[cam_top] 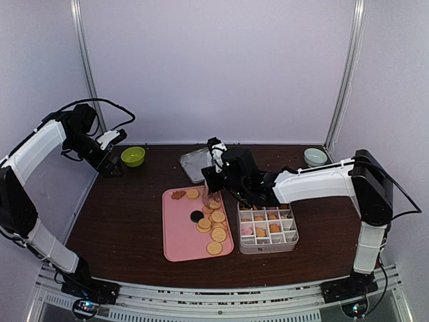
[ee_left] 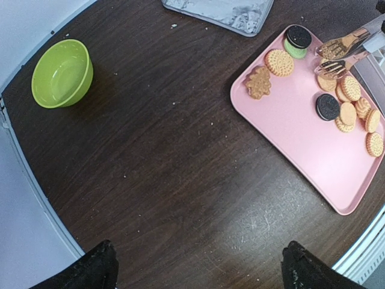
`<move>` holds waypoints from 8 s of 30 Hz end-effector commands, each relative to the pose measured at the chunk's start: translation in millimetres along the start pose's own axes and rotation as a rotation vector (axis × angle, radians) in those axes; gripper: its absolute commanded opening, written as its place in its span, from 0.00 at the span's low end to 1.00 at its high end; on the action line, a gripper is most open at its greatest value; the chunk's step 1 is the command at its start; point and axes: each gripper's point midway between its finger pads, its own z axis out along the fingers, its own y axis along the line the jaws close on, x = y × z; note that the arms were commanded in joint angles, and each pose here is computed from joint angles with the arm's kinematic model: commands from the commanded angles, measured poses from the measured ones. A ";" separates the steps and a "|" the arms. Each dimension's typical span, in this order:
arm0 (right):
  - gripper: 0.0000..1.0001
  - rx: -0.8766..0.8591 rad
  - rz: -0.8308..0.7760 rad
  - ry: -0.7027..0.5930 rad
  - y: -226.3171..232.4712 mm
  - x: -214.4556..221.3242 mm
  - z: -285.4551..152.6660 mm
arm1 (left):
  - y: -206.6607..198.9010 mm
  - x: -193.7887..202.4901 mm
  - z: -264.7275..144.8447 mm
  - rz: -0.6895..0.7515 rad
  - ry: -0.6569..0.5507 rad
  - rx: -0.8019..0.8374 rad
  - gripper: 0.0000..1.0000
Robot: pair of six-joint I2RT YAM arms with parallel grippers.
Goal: Pack the cookies
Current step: Pick up the fake cookies from the plate, then place the fake cookies in the empty pocket of the box, then pick up the fake cookies from the plate.
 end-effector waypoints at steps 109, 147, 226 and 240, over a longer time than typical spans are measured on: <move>0.33 0.072 -0.135 0.105 -125.8 9.4 -224.4 | -8.6 -6.2 4.1 -0.012 -0.004 0.074 0.98; 0.25 -0.032 -0.223 0.105 -108.4 8.6 -227.2 | -8.5 -12.4 0.9 -0.021 -0.016 0.081 0.98; 0.39 -0.086 -0.075 0.002 18.3 -7.0 6.3 | -9.2 3.4 9.2 -0.005 0.029 0.073 0.98; 0.39 -0.090 -0.050 0.040 10.3 17.8 -5.6 | -9.6 3.1 9.8 -0.006 0.028 0.077 0.98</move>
